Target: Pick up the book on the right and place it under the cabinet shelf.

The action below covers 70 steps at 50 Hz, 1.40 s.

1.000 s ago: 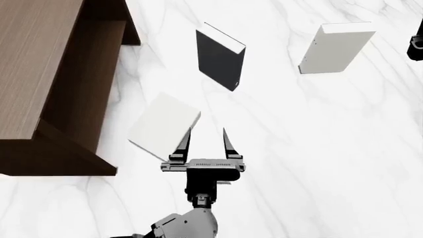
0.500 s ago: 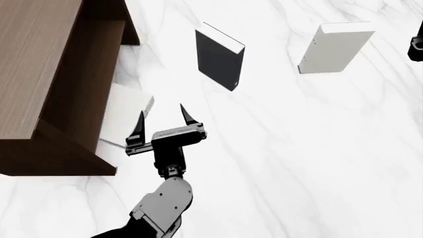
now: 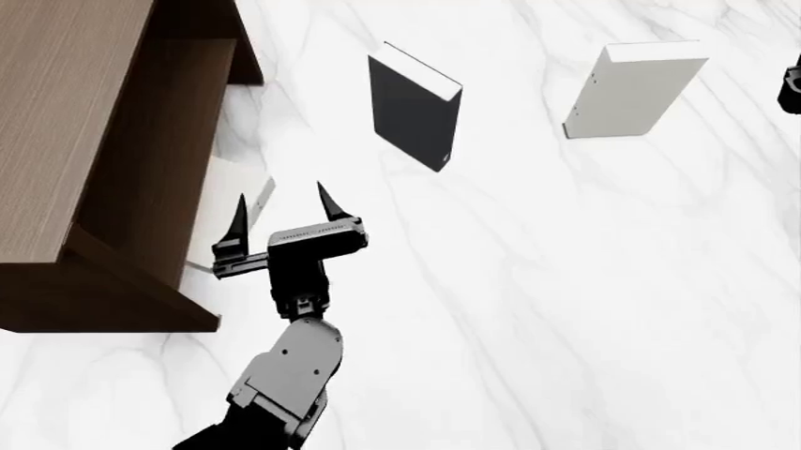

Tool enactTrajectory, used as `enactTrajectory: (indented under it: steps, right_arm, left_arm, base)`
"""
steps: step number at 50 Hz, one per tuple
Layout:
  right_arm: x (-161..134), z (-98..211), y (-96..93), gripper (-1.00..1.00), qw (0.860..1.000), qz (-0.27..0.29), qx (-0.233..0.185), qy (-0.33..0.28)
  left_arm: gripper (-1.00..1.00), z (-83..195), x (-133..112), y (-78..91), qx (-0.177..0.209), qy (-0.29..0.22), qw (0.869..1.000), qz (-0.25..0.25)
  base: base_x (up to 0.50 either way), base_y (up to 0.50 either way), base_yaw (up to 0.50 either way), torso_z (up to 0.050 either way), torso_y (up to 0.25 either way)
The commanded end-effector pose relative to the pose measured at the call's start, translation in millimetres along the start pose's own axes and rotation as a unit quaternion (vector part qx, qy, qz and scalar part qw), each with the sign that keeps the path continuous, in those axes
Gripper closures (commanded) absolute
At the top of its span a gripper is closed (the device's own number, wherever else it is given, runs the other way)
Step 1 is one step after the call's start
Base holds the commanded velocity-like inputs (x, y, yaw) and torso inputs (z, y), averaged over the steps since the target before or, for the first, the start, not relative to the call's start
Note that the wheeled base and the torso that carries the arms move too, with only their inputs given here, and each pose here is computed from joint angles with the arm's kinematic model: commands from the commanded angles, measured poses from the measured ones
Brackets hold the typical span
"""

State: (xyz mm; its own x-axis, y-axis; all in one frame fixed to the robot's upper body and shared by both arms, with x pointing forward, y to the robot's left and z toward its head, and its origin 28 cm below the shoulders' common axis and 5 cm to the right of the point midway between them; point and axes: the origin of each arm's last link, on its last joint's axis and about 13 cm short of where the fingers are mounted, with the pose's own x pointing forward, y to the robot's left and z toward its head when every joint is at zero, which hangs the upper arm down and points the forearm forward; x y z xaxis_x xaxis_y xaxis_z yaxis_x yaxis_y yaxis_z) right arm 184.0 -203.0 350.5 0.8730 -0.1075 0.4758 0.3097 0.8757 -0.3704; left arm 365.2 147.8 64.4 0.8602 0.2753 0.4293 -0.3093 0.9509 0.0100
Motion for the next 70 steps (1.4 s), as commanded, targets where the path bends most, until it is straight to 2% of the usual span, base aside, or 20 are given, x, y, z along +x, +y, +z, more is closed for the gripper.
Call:
enactTrajectory:
  steps: [1,7,12,17,20,25,28,33,45,51,55,70]
  right_arm:
    - [0.2,2.7,-0.2,-1.0,1.0,0.0,-0.002,-0.007]
    - [1.1,4.5,0.7,-1.0,1.0,0.001,-0.005,-0.01]
    - [1.4,5.1,1.3,-1.0,1.0,0.003,-0.007,-0.012]
    - [1.1,5.0,1.3,-1.0,1.0,0.003,-0.008,-0.013]
    - [1.0,5.3,1.3,-1.0,1.0,0.003,-0.009,-0.014]
    - [0.8,3.4,2.1,-1.0,1.0,0.003,-0.008,-0.013]
    - [0.5,2.3,2.6,-1.0,1.0,0.004,-0.007,-0.013]
    - [-0.3,0.6,3.6,-1.0,1.0,0.005,-0.006,-0.012]
    - [-3.8,1.0,1.8,-1.0,1.0,0.003,-0.006,-0.012]
    - [-4.0,1.1,1.8,-1.0,1.0,0.002,-0.005,-0.014]
    - [-3.8,1.6,1.8,-1.0,1.0,0.002,-0.006,-0.015]
    - [-2.5,3.3,2.3,-1.0,1.0,0.0,-0.011,-0.019]
  left_arm:
    - [-1.0,-22.9,4.9,36.7,0.0,0.13,0.967,0.22]
    - [-1.0,-24.6,5.5,39.8,-0.004,0.147,0.965,0.218]
    - [-1.0,-26.1,5.9,41.1,-0.025,0.173,0.968,0.181]
    - [-1.0,-27.4,7.2,43.4,-0.018,0.186,0.968,0.17]
    - [-1.0,-28.5,7.4,43.5,-0.033,0.21,0.968,0.135]
    - [-1.0,-28.3,7.1,38.6,-0.084,0.241,0.967,0.023]
    - [-1.0,-26.3,8.2,35.2,-0.108,0.237,0.965,-0.03]
    - [-1.0,-25.5,9.2,33.3,-0.109,0.241,0.962,-0.06]
    - [-1.0,-28.2,8.6,36.4,-0.088,0.265,0.958,-0.065]
    - [-1.0,-28.6,12.2,42.3,-0.066,0.27,0.96,-0.026]
    - [-1.0,-28.8,15.5,47.6,-0.067,0.278,0.958,0.006]
    - [-1.0,-29.2,20.7,57.1,-0.047,0.288,0.955,0.058]
  base:
    - [0.0,0.0,0.0,0.0,0.0]
    - [0.0,0.0,0.0,-0.002,-0.005]
    - [0.0,0.0,0.0,0.0,-0.004]
    - [0.0,0.0,0.0,-0.002,-0.007]
    - [0.0,0.0,0.0,-0.003,-0.011]
    - [0.0,0.0,0.0,-0.002,-0.007]
    - [0.0,0.0,0.0,-0.003,-0.011]
    - [0.0,0.0,0.0,-0.002,-0.007]
    - [0.01,0.0,0.0,-0.004,-0.011]
    - [0.0,0.0,0.0,-0.004,-0.011]
    - [0.0,0.0,0.0,-0.003,-0.01]
    - [0.0,0.0,0.0,-0.003,-0.01]
